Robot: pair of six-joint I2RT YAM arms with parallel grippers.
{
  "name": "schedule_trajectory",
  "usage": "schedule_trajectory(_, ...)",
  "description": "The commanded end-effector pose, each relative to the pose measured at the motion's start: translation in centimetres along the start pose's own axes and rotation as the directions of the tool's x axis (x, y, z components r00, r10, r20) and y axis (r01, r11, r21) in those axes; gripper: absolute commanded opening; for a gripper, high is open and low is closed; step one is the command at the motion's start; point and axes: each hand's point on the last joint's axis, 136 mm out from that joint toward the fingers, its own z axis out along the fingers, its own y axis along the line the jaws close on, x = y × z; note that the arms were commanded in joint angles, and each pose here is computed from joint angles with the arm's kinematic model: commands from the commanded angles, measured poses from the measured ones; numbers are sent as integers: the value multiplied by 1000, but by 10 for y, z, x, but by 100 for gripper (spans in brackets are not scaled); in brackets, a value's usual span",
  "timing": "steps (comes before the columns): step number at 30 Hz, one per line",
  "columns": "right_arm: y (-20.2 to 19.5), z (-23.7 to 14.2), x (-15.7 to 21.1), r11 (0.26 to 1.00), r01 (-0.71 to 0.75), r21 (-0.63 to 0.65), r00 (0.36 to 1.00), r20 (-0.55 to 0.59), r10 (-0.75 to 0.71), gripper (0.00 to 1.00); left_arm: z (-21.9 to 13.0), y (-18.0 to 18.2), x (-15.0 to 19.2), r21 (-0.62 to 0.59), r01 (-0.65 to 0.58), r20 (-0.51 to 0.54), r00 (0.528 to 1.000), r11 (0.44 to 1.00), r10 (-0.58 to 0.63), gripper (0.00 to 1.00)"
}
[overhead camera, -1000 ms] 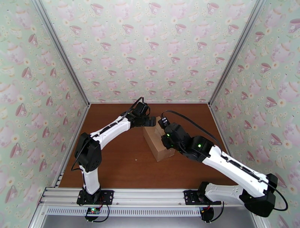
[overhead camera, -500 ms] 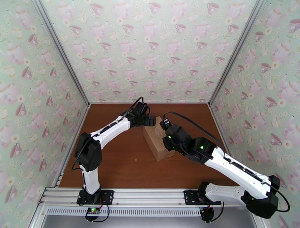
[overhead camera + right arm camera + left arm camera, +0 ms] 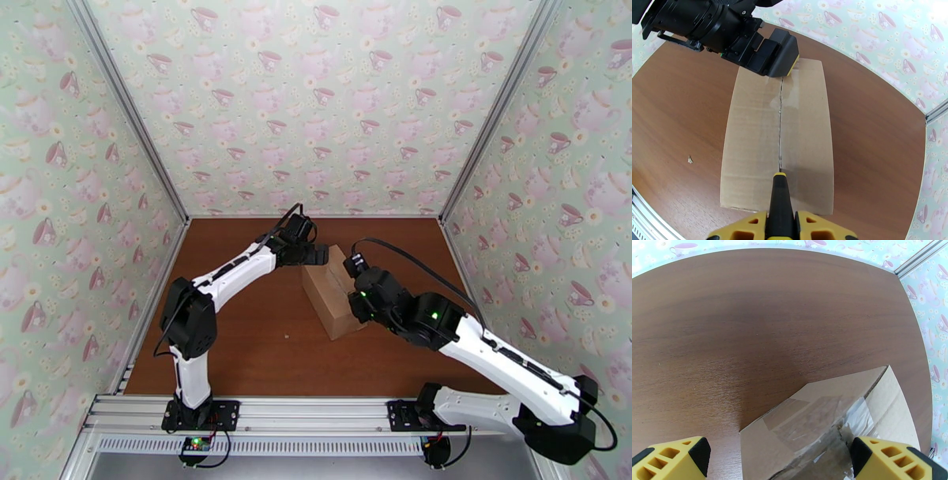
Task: Unpack the express box
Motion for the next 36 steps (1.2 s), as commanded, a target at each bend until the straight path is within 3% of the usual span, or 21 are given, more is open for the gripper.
schedule_trajectory(1,-5,-13,22,1000,25,8,996,-80,-24,0,20,44,12,-162,19,-48,998,987,-27,100)
schedule_trajectory(6,-4,-9,38,1000,23,20,993,-117,-20,0,22,46,13,-169,19,-52,998,985,-28,100)
schedule_trajectory(17,-10,-35,18,1000,-20,6,999,-40,20,0,23,53,13,-193,25,-51,998,981,-36,100)
schedule_trajectory(24,-10,-31,32,1000,-25,10,996,-86,26,0,23,55,12,-206,25,-50,998,978,-36,100)
schedule_trajectory(36,-11,-43,28,999,-38,3,997,-61,38,0,26,61,13,-230,25,-50,998,973,-37,100)
